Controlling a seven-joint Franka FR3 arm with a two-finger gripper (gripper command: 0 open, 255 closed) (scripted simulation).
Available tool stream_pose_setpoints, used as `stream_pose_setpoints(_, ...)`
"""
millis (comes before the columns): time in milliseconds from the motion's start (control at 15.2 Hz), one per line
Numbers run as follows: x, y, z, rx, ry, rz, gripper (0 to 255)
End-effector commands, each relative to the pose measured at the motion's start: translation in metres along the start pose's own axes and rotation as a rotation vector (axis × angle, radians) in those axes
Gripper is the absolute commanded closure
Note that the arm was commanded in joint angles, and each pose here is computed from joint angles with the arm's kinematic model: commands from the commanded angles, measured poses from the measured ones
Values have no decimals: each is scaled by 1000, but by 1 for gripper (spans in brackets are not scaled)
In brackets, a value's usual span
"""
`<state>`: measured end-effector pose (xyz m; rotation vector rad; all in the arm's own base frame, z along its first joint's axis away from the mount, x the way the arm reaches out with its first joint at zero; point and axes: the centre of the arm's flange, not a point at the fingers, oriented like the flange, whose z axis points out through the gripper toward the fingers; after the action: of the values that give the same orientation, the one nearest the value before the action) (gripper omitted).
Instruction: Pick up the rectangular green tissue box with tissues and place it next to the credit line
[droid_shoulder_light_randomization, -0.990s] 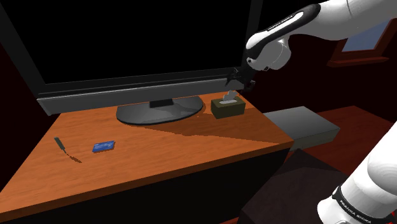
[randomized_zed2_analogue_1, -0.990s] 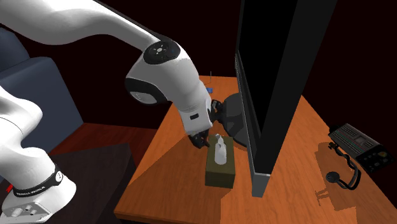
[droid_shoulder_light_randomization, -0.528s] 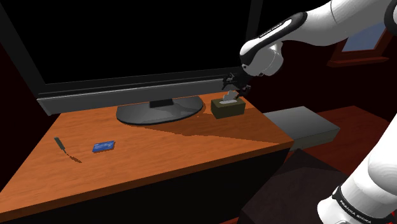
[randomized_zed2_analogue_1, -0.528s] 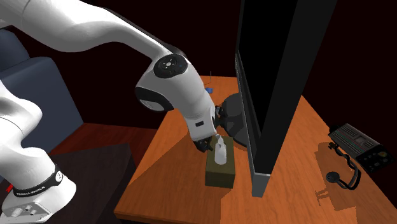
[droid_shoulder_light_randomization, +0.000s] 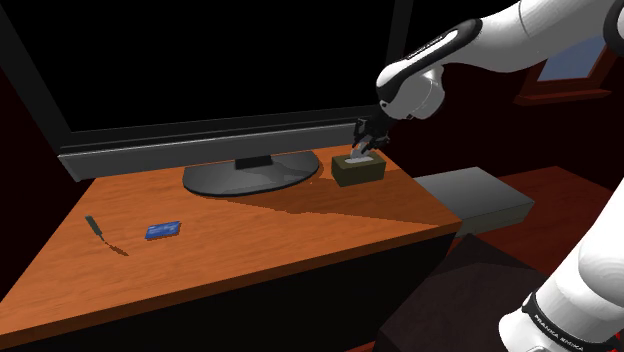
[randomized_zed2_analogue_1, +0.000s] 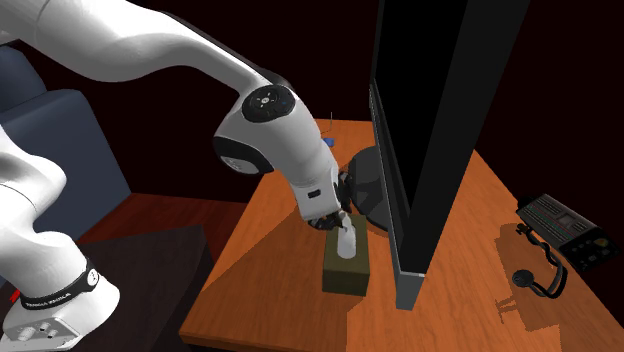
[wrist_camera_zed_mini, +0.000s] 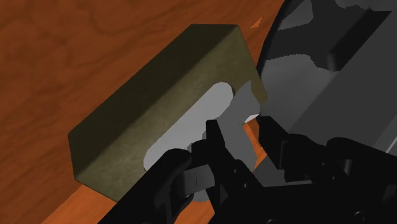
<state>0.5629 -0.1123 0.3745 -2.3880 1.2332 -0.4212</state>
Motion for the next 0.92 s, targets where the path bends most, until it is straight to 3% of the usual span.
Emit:
stream_pose_setpoints(0,0,2,1,-4,-2,3,255)
stream_pose_setpoints(462,0,2,1,-4,-2,3,255)
stream_pose_setpoints(858,3,-13,-26,-4,-2,3,255)
